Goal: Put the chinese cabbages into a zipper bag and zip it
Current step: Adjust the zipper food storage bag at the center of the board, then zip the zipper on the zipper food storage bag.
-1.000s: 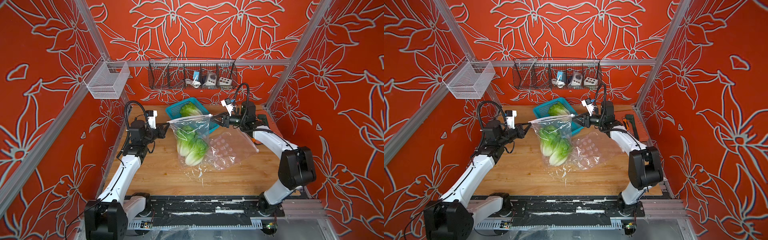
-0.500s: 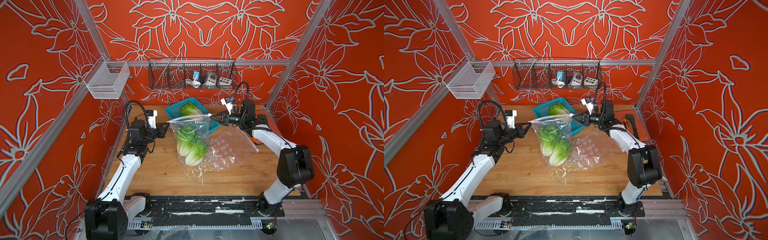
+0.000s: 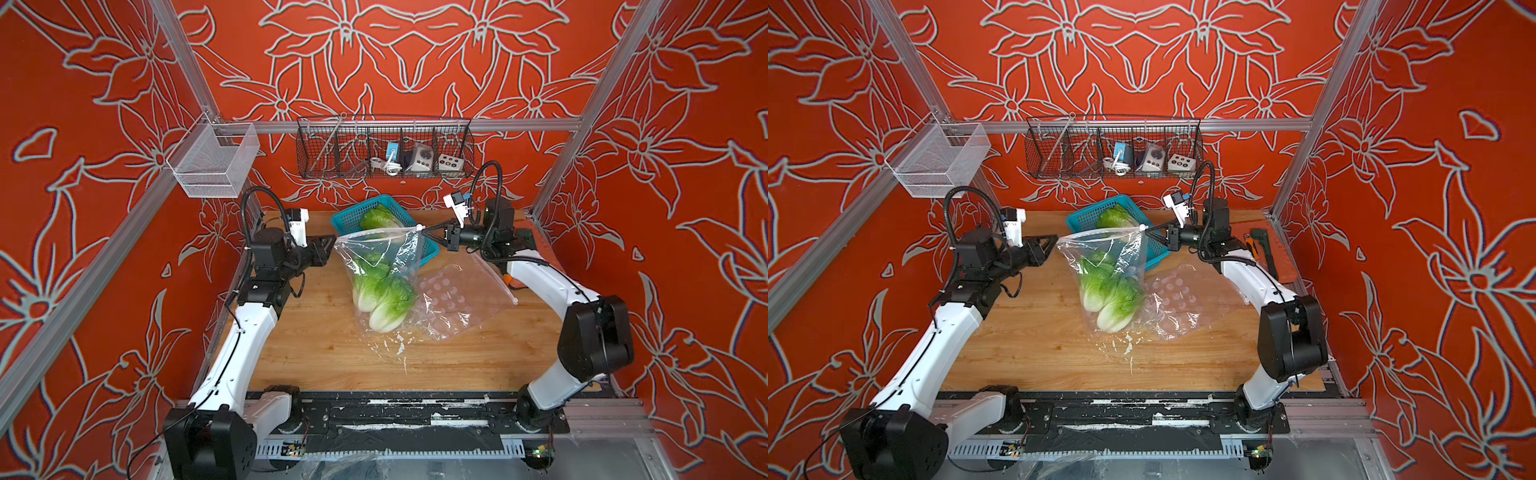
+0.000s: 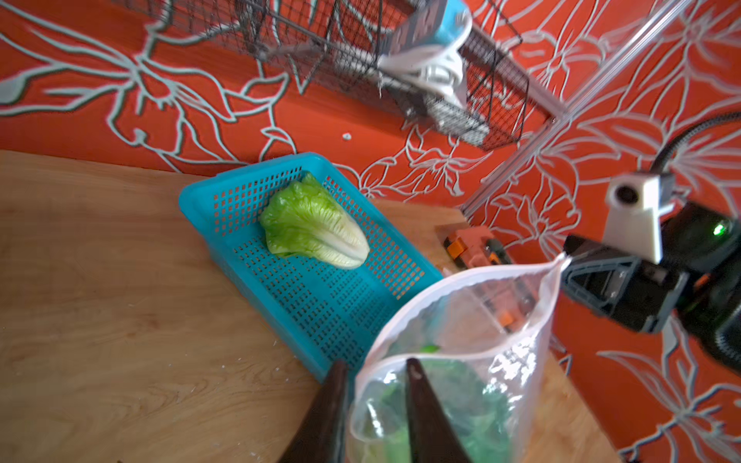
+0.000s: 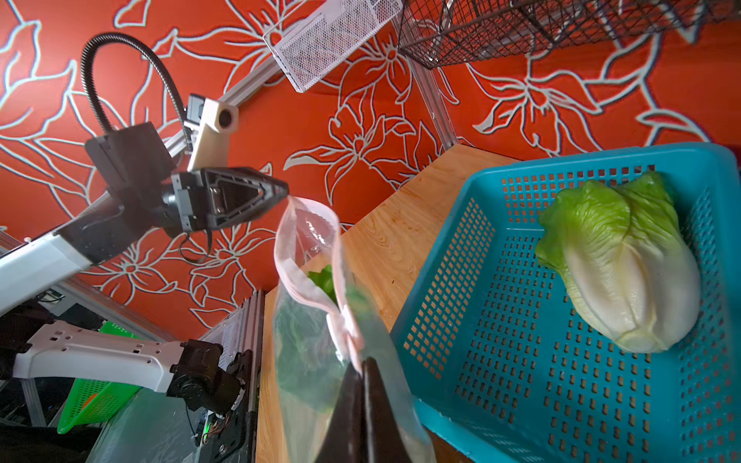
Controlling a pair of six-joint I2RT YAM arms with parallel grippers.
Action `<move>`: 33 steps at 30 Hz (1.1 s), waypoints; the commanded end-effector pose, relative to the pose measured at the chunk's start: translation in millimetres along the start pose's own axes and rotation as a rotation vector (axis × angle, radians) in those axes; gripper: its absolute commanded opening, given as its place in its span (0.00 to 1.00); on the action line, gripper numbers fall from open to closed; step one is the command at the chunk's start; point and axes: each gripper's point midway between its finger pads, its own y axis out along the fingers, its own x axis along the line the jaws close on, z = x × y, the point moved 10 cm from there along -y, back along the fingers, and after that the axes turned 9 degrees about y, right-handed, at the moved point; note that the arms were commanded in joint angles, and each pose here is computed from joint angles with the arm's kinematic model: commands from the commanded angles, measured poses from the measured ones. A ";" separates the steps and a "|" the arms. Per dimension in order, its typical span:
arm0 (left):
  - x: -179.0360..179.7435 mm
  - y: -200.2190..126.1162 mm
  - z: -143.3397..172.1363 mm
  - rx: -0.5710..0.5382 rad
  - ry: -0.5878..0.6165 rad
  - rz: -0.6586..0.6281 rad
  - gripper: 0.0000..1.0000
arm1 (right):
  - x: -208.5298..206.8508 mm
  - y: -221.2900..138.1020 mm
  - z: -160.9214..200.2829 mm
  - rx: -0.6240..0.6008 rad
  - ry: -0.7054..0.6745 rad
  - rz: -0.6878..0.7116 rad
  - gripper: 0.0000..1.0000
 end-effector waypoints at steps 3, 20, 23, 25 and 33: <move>-31.2 -10.5 -46.6 -0.060 0.137 0.147 0.43 | 53.6 -9.7 -8.8 -0.001 -0.175 0.033 0.00; -140.3 59.6 -27.2 0.027 0.508 0.723 0.58 | 118.7 2.6 7.6 0.114 -0.538 -0.037 0.00; -141.1 64.3 -23.2 0.046 0.513 0.774 0.55 | 119.9 1.6 9.4 0.116 -0.547 -0.046 0.00; -142.4 66.6 -21.4 0.063 0.511 0.811 0.52 | 118.7 1.9 9.5 0.117 -0.549 -0.043 0.00; -143.0 74.1 -8.9 0.126 0.506 0.839 0.36 | 117.0 3.7 8.2 0.117 -0.546 -0.040 0.00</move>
